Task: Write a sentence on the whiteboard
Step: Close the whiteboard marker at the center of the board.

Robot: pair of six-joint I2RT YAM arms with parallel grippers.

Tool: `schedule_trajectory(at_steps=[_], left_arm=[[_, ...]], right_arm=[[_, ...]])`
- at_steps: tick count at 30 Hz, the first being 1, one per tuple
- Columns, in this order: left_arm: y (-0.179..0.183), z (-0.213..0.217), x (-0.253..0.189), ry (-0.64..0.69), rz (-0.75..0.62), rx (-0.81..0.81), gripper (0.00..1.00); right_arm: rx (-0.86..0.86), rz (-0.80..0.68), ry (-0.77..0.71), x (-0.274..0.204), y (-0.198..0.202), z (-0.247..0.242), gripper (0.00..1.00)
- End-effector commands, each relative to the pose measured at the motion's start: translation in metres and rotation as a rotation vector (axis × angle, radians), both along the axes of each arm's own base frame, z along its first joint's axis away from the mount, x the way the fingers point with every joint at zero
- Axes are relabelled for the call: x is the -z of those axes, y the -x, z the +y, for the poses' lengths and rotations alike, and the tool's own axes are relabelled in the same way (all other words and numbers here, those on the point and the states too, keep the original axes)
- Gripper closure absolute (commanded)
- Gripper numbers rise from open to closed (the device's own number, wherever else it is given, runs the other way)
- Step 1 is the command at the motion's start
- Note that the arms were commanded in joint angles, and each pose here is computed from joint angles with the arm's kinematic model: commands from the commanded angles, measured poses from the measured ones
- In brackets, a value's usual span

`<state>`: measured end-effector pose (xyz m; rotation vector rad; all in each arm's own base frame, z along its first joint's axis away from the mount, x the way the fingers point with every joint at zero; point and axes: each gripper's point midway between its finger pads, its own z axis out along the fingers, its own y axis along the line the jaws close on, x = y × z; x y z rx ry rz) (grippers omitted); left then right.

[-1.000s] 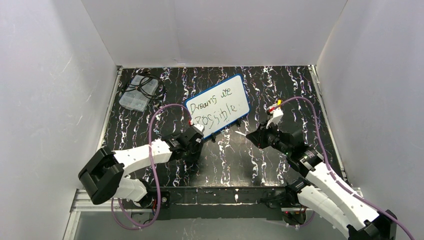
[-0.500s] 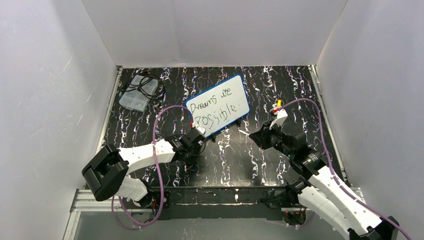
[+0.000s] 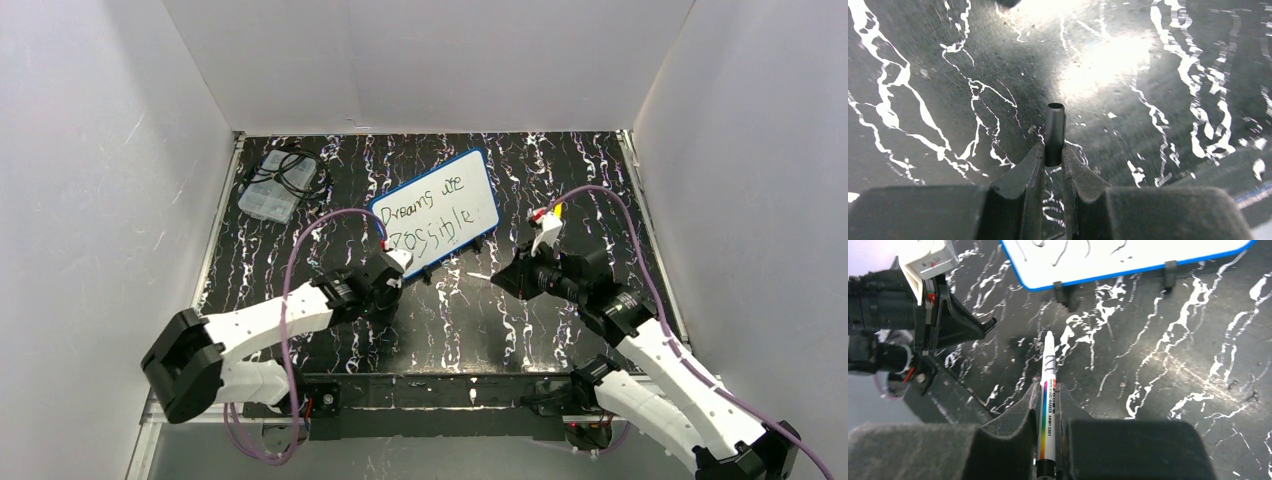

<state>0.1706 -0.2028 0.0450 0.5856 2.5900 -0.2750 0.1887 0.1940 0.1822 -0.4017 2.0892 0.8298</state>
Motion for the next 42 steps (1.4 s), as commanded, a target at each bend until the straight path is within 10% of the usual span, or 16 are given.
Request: schedule_trajectory(at_steps=[1, 12, 42], left_arm=[[0.000, -0.009, -0.057, 0.059, -0.076, 0.172, 1.00], [0.063, -0.044, -0.144, 0.440, -0.166, 0.785, 1.00], [0.091, -0.057, -0.150, 0.588, -0.078, 0.896, 1.00]], right_arm=[[-0.120, 0.005, -0.025, -0.048, 0.013, 0.012, 0.99], [-0.457, 0.135, -0.147, -0.097, 0.064, 0.042, 0.99], [-0.580, 0.353, -0.233, -0.079, 0.089, 0.054, 0.99]])
